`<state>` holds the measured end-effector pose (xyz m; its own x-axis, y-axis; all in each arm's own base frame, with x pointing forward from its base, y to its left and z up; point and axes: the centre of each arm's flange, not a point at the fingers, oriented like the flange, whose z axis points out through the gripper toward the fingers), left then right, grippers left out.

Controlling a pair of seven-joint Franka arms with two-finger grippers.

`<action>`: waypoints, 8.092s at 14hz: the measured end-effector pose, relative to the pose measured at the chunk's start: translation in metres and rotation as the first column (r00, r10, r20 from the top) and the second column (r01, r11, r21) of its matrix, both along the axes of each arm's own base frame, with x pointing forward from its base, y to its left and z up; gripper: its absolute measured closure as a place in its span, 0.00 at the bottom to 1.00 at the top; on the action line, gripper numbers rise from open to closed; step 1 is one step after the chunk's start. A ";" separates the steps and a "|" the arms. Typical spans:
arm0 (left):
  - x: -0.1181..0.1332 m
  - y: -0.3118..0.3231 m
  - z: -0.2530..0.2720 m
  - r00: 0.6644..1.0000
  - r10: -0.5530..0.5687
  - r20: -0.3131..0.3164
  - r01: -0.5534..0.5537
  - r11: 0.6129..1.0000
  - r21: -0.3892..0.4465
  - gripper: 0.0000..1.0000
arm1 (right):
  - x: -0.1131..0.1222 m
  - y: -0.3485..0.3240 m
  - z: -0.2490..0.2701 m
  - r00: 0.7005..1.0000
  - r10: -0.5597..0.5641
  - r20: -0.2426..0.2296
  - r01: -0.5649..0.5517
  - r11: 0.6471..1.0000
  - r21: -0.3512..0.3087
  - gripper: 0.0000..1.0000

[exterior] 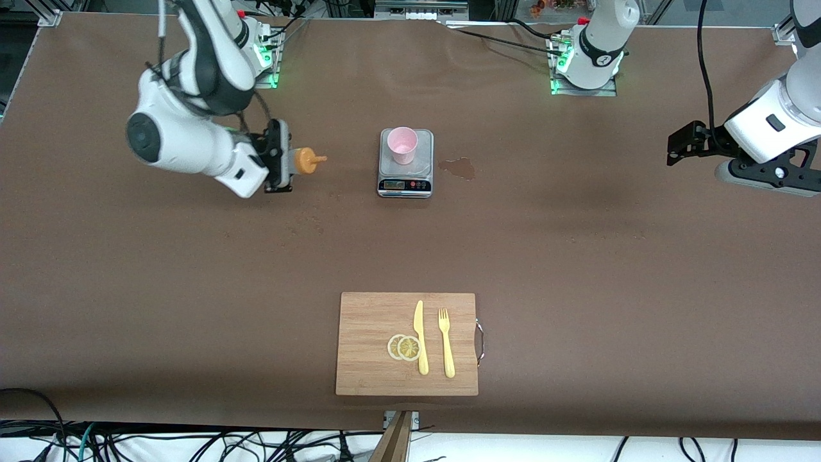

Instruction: Add sauce to pink cup with both arms

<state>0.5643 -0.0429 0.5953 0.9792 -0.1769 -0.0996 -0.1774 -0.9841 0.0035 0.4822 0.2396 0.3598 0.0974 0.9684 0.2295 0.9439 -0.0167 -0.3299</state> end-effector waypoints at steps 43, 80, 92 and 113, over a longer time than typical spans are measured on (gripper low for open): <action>0.001 0.001 -0.001 1.000 0.001 -0.001 -0.001 1.000 0.000 0.00 | -0.118 0.199 -0.002 0.989 0.024 0.146 0.058 0.844 -0.533 0.78; 0.003 -0.003 -0.006 1.000 -0.005 -0.013 0.005 1.000 0.001 0.00 | 0.085 -0.260 -0.251 0.995 -0.079 0.061 -0.027 0.381 0.924 0.52; 0.003 -0.003 -0.004 1.000 -0.005 -0.007 0.005 1.000 0.000 0.00 | 0.137 -0.350 -0.106 0.988 0.101 0.115 -0.152 0.734 0.662 0.00; 0.004 -0.002 -0.003 1.000 -0.002 -0.004 0.002 1.000 0.000 0.00 | 0.032 -0.233 0.254 0.567 -0.795 0.215 0.820 0.522 -0.234 0.00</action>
